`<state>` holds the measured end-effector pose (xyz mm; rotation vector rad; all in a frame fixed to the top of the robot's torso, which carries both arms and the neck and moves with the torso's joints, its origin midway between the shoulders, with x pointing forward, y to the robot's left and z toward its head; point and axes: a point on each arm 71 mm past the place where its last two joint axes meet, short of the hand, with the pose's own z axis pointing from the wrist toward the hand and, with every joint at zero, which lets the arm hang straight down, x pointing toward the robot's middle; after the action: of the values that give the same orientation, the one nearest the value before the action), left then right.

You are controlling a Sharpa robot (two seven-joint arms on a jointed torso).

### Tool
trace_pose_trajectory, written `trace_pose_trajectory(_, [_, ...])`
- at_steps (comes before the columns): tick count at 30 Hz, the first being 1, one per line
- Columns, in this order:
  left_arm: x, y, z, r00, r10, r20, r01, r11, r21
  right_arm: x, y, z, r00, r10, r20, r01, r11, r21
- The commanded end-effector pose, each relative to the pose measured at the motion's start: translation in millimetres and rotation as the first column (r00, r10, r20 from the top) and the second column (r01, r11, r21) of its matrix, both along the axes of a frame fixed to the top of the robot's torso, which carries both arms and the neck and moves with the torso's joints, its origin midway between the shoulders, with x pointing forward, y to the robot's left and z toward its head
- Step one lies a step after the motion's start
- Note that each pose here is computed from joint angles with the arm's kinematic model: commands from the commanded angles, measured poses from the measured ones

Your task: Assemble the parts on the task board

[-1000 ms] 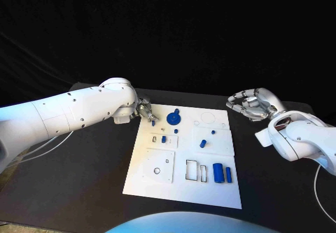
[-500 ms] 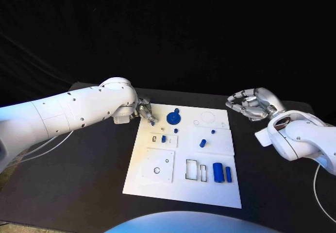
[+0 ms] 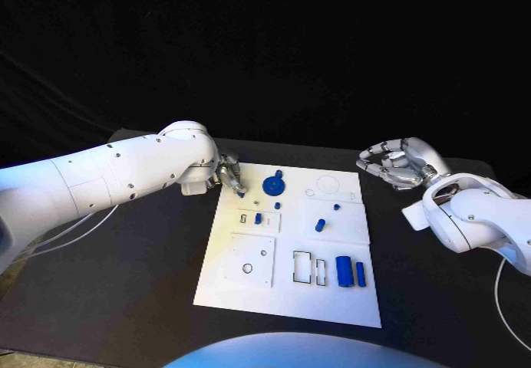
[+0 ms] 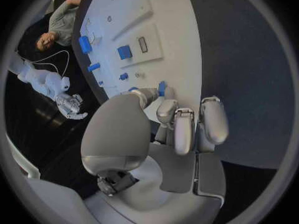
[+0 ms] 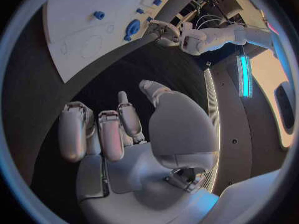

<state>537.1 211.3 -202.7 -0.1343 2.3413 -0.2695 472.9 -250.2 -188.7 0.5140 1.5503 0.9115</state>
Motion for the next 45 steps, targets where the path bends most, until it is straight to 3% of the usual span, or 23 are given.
trace_pose_trajectory(1, [-0.8, -1.9, -0.5, 1.000, 0.002, -0.017, -0.003, 0.999, -0.038, -0.6, 2, -0.5, 1.000, 0.016, -0.003, -0.016, 1.000, -0.002])
trace_pose_trajectory(8, [-2.3, 1.5, 0.3, 0.999, 0.037, -0.020, -0.039, 0.995, -0.092, -0.6, 1, -0.6, 1.000, 0.016, -0.005, -0.016, 1.000, -0.002])
trace_pose_trajectory(12, [-7.6, 2.2, 2.1, 0.999, 0.048, -0.025, -0.051, 0.990, -0.131, -0.6, 1, -0.7, 1.000, 0.016, -0.006, -0.016, 1.000, -0.003])
trace_pose_trajectory(25, [-39.1, 4.9, 11.5, 0.998, 0.069, -0.013, -0.070, 0.964, -0.255, -0.3, 0, -0.8, 1.000, 0.013, -0.007, -0.013, 1.000, -0.004])
trace_pose_trajectory(33, [-53.7, 4.6, 6.4, 0.998, 0.059, 0.020, -0.052, 0.966, -0.254, 0.0, 0, -1.5, 1.000, 0.013, -0.009, -0.013, 1.000, -0.005])
trace_pose_trajectory(45, [-64.6, 1.8, -5.0, 0.999, -0.014, 0.049, 0.021, 0.989, -0.149, 0.0, -1, -2.8, 1.000, 0.011, -0.012, -0.011, 1.000, -0.006])
